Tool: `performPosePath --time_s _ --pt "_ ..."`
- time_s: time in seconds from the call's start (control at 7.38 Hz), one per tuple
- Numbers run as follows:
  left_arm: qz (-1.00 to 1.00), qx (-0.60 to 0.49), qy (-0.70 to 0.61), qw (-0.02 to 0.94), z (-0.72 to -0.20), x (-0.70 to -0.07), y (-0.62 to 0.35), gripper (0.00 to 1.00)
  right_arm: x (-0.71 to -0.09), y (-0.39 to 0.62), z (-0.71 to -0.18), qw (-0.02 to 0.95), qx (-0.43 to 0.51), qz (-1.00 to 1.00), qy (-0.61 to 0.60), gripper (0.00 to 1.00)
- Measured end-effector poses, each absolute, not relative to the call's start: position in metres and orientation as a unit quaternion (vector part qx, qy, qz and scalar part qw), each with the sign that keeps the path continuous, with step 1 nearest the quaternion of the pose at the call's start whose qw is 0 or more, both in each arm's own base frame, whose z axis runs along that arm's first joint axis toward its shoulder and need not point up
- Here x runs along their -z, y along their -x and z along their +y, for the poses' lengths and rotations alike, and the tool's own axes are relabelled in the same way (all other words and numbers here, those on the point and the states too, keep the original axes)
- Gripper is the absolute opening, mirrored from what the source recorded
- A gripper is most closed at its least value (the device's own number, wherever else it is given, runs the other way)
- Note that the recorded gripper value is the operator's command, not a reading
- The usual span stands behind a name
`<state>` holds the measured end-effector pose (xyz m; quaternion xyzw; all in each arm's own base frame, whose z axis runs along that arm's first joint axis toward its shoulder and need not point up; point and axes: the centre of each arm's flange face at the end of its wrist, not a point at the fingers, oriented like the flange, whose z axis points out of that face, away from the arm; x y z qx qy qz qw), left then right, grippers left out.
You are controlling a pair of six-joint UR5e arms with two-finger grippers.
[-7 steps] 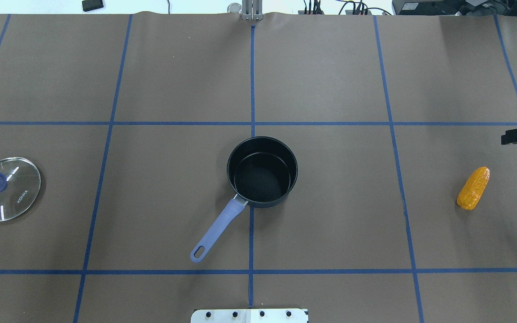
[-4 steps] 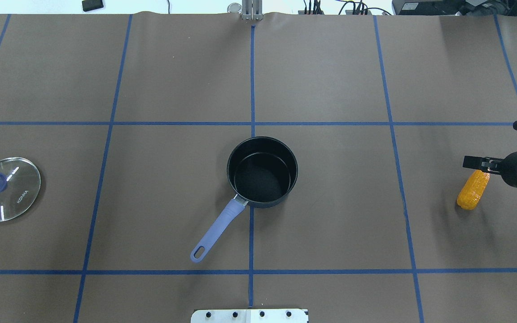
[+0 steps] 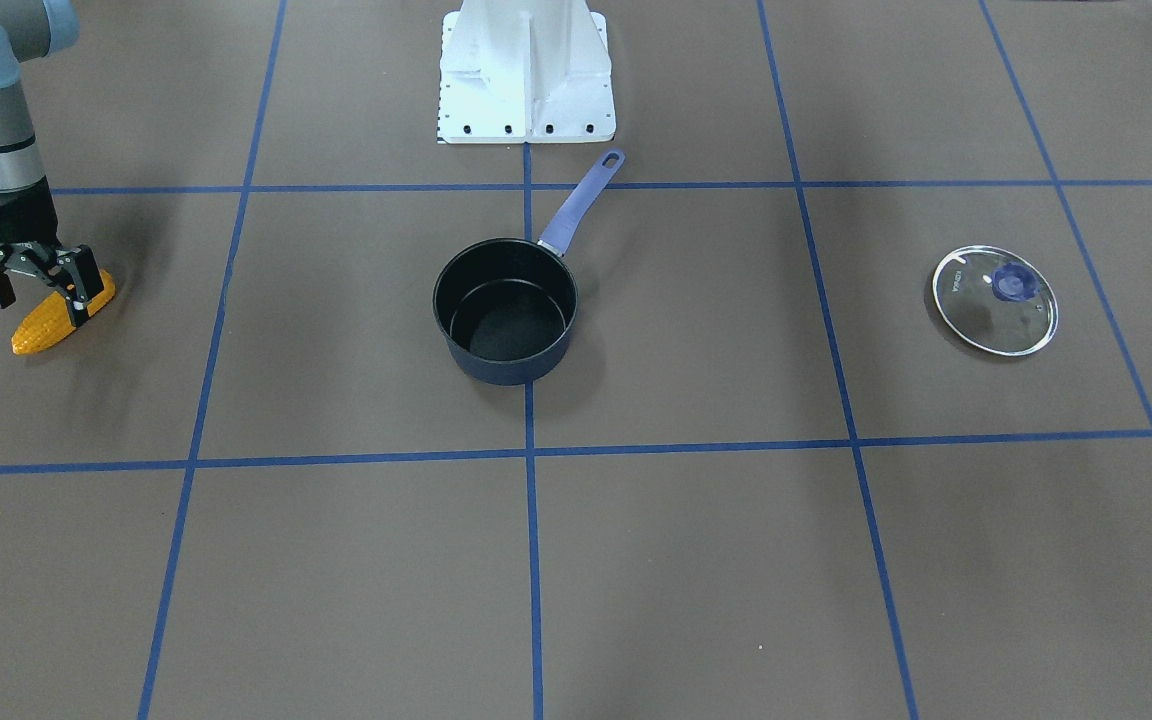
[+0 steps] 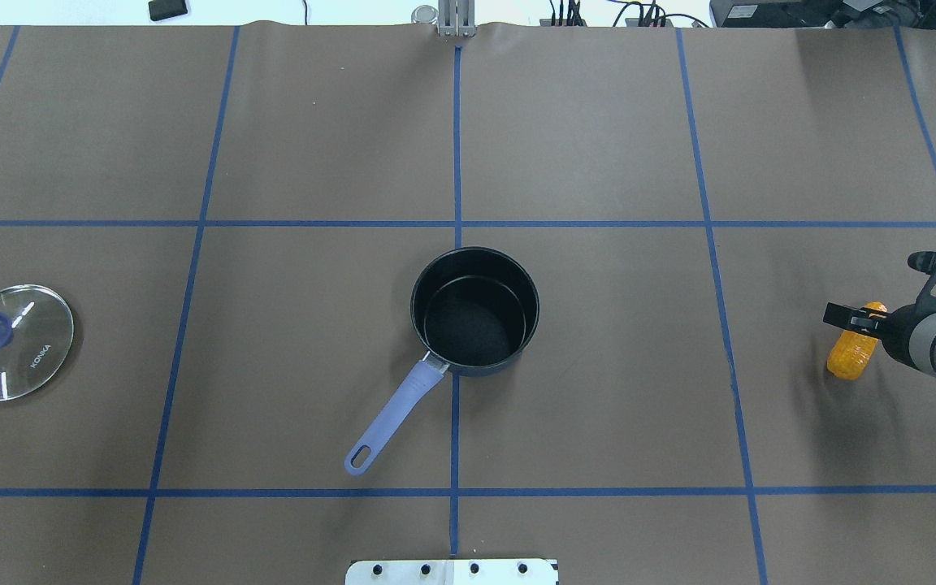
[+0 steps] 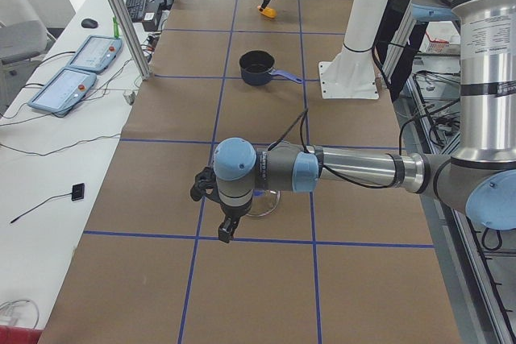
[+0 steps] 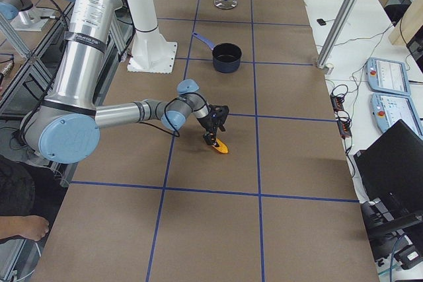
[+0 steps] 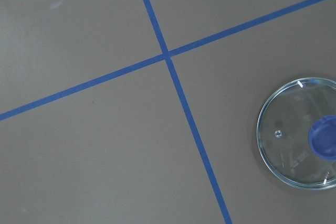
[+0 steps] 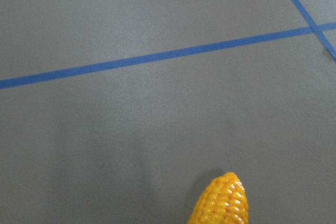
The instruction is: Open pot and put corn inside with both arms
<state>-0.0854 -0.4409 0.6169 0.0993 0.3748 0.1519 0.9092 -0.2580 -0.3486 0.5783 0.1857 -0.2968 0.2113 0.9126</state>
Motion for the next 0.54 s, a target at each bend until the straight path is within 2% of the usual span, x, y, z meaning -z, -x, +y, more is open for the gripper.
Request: performPosePath --time_s 0.14,0.27,0.41,0.54 --pt "0.382 -0.152 -0.101 0.906 -0.441 -0.616 0.084 0.98 -0.587 0.262 -0.346 0.913 -0.212 -0.292 -0.19 0.82" --pt "0.389 -0.151 -0.102 0.903 -0.441 -0.614 0.083 0.98 -0.595 0.265 -0.343 0.914 -0.211 -0.286 -0.194 0.52" --pt "0.392 -0.151 -0.103 0.902 -0.441 -0.614 0.083 0.98 -0.601 0.267 -0.341 0.915 -0.211 -0.281 -0.197 0.11" --pt "0.393 -0.151 -0.103 0.901 -0.44 -0.614 0.083 0.98 -0.603 0.27 -0.34 0.915 -0.212 -0.28 -0.197 0.0"
